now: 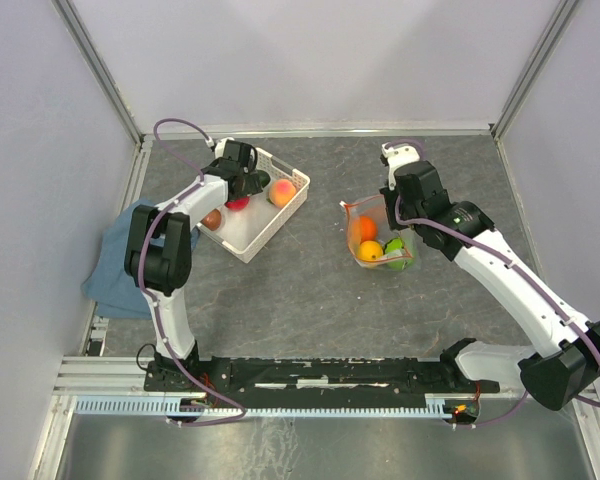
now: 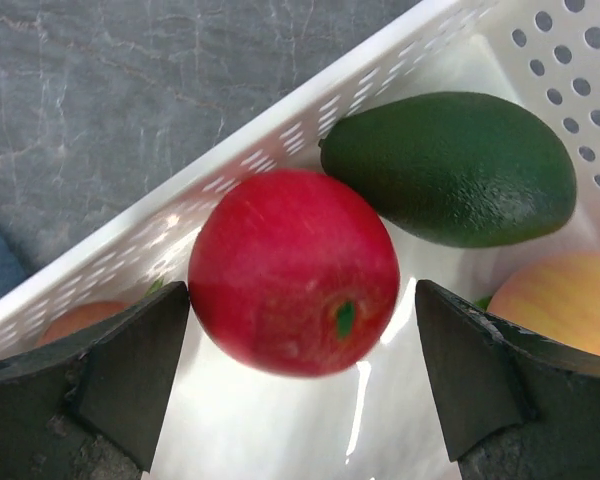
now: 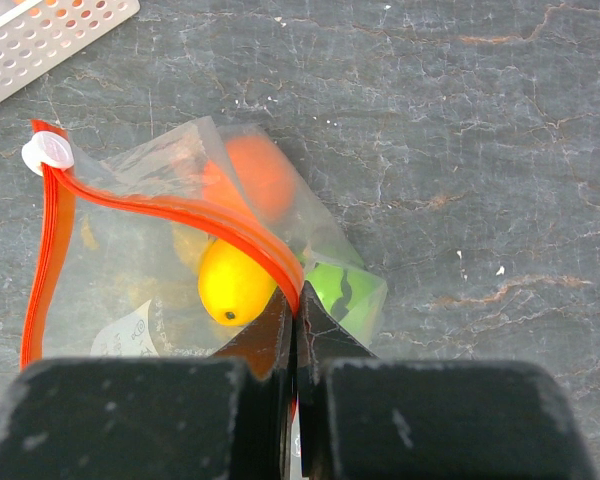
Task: Place the food in the zip-top bag and seal the zipper
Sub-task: Pick up the fake fruit from the bin.
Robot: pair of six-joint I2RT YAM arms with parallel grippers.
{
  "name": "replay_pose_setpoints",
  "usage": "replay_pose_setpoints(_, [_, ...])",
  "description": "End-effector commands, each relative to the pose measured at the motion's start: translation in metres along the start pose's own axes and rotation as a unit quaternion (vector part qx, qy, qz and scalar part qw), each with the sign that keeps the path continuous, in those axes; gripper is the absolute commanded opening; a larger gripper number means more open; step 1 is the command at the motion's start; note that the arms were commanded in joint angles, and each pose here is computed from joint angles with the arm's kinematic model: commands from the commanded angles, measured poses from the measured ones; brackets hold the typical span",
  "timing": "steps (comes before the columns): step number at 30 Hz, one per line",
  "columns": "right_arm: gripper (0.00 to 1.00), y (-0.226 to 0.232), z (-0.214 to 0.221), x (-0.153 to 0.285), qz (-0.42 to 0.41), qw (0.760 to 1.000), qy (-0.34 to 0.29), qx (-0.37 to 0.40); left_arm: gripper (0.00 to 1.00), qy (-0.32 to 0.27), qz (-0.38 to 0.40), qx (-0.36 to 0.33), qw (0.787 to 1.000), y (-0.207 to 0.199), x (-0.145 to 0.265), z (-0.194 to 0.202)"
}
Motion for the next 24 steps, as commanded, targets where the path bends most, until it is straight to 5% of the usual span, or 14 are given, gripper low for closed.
replay_pose_setpoints(1, [0.01,-0.001,-0.01,-0.003,0.0,1.0,-0.021,-0.003,1.0,-0.035,-0.003,-0.026,0.999,-0.009,-0.016,-0.021])
replay_pose_setpoints(14, [0.01,0.002,-0.006,-0.008,-0.003,1.0,-0.011,0.002,0.84,-0.028,-0.01,-0.043,0.999,-0.006,-0.026,-0.014])
replay_pose_setpoints(24, [0.01,0.0,-0.008,-0.005,-0.001,1.0,-0.015,0.0,0.72,-0.026,0.038,-0.003,0.999,-0.009,0.026,-0.013])
Point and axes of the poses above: each gripper's point midway between its finger pads, its own x axis back along the fingers, its own y axis along the line the jaws close on, z = x × y, the point moved 3 cm from there along x, back along the fingers, and after that the axes turned 9 degrees about x, right-handed, at the moved point
